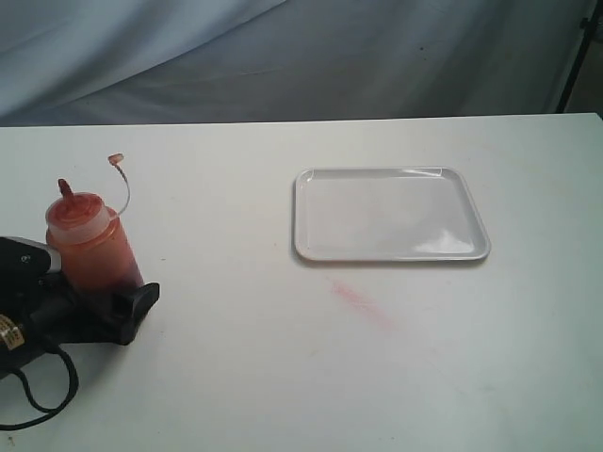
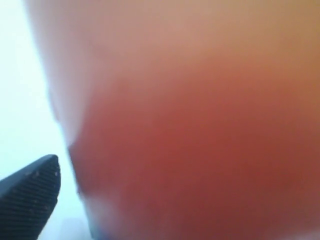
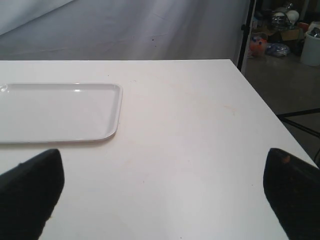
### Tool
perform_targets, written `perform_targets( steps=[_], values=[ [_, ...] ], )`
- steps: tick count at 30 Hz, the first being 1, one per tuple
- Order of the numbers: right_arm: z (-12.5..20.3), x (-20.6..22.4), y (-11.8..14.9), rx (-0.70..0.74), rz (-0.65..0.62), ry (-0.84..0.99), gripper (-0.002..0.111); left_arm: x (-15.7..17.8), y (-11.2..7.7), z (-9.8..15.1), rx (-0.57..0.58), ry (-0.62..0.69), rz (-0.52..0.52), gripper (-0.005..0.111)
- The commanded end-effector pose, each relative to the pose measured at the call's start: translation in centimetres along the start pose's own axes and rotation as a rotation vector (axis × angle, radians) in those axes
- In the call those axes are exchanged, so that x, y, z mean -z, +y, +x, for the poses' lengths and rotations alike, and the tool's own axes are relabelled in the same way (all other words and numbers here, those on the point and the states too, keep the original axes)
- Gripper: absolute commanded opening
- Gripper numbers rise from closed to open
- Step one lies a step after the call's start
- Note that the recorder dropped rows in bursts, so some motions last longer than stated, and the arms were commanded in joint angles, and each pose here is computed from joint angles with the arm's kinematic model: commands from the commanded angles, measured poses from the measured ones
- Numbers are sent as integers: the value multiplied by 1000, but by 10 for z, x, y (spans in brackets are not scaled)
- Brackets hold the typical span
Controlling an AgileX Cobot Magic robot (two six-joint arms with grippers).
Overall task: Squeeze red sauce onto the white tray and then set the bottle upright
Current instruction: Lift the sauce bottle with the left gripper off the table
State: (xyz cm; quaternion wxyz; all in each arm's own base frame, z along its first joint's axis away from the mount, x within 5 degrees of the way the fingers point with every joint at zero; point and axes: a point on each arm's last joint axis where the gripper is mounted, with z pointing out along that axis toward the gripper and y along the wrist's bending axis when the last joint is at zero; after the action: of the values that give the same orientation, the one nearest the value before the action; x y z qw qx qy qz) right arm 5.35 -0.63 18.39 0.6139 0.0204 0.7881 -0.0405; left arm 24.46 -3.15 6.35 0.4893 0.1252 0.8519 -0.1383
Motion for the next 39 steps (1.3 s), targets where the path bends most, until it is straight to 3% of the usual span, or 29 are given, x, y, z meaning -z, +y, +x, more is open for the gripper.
perform_targets(
  steps=[1,29,30,35,39],
  values=[
    [0,0,-1,2,9,-9,105,-4,0,10,-27,94,1,105],
    [0,0,-1,2,9,-9,105,-11,3,-2,-60,16,3,102],
    [0,0,-1,2,9,-9,105,-12,3,-2,-64,18,7,98],
    [0,0,-1,2,9,-9,105,-12,-1,0,-100,53,62,36],
    [0,0,-1,2,9,-9,105,-12,-1,1,-103,60,65,9]
  ],
)
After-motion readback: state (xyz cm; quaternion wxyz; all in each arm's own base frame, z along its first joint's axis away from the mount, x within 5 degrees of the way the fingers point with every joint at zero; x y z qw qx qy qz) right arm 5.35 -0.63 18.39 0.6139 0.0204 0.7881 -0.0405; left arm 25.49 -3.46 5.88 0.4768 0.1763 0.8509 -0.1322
